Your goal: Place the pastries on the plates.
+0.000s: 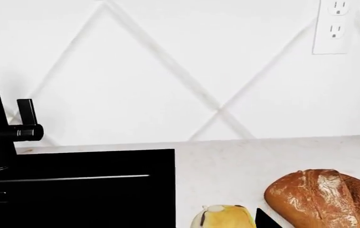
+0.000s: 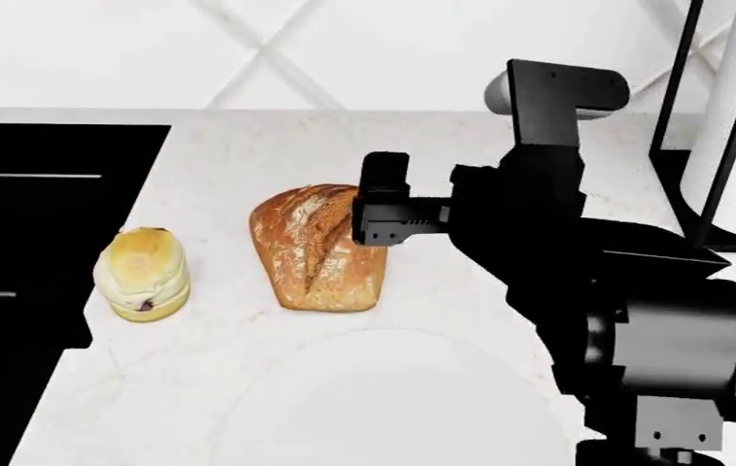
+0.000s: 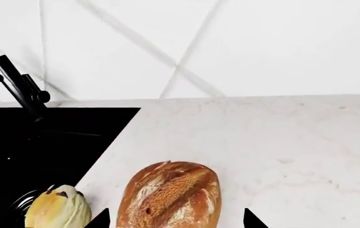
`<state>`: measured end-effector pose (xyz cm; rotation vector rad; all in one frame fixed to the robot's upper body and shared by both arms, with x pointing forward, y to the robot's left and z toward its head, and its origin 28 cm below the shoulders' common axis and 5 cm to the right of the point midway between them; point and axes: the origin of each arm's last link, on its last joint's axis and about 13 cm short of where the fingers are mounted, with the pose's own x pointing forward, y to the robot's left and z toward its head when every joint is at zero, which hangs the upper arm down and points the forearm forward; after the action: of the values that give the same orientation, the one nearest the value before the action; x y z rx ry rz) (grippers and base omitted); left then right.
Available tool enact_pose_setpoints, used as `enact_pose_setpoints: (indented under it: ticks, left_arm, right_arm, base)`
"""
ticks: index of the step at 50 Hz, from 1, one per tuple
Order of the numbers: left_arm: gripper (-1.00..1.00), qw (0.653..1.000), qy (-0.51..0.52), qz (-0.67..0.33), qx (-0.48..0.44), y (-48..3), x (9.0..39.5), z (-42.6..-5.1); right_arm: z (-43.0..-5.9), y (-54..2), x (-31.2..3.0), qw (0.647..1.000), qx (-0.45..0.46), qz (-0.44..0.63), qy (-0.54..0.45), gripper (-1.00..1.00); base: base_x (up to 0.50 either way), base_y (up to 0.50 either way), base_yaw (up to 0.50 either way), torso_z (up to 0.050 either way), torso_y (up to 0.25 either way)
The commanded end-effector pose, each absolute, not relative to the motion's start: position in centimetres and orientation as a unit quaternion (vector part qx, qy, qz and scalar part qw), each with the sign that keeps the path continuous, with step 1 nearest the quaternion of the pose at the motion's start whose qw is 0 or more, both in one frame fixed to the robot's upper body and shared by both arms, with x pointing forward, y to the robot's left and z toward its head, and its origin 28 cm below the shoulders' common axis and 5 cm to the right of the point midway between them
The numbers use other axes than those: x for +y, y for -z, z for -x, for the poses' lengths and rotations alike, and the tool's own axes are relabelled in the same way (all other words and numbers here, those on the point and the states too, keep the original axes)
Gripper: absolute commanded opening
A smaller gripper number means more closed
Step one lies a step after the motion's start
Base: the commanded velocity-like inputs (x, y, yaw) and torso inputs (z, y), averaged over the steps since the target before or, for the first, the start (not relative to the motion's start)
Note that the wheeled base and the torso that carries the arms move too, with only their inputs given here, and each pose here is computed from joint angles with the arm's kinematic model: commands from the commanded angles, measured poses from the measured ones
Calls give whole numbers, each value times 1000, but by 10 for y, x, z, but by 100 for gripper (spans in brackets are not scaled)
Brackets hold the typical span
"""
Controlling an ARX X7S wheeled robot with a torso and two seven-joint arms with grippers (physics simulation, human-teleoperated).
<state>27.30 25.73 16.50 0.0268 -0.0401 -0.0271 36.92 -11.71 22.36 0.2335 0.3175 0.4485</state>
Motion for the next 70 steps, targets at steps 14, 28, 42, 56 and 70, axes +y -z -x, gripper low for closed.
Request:
enact_pose_setpoints:
  ticks: [14, 28, 42, 56, 70]
  left_arm:
    - [100, 999, 25, -8, -18, -165, 257, -269]
    - [100, 1000, 25, -8, -16, -163, 259, -268]
    - [100, 1000, 24, -6, -14, -161, 256, -270]
    - [100, 1000, 22, -5, -14, -161, 259, -281]
    - [100, 1000, 21, -5, -10, -162, 262, -292]
  right_arm:
    - [-407, -195, -101, 936, 233, -128, -229, 100]
    - [-413, -182, -100, 937, 241, -135, -216, 100]
    - [-414, -175, -90, 930, 261, -130, -224, 100]
    - [-412, -168, -87, 926, 267, -138, -231, 100]
    - [-411, -167, -86, 923, 271, -145, -233, 100]
  base:
    - [0, 0, 0, 0, 0]
    - [0, 0, 0, 0, 0]
    - [0, 0, 0, 0, 0]
    - [0, 0, 0, 0, 0]
    - [0, 0, 0, 0, 0]
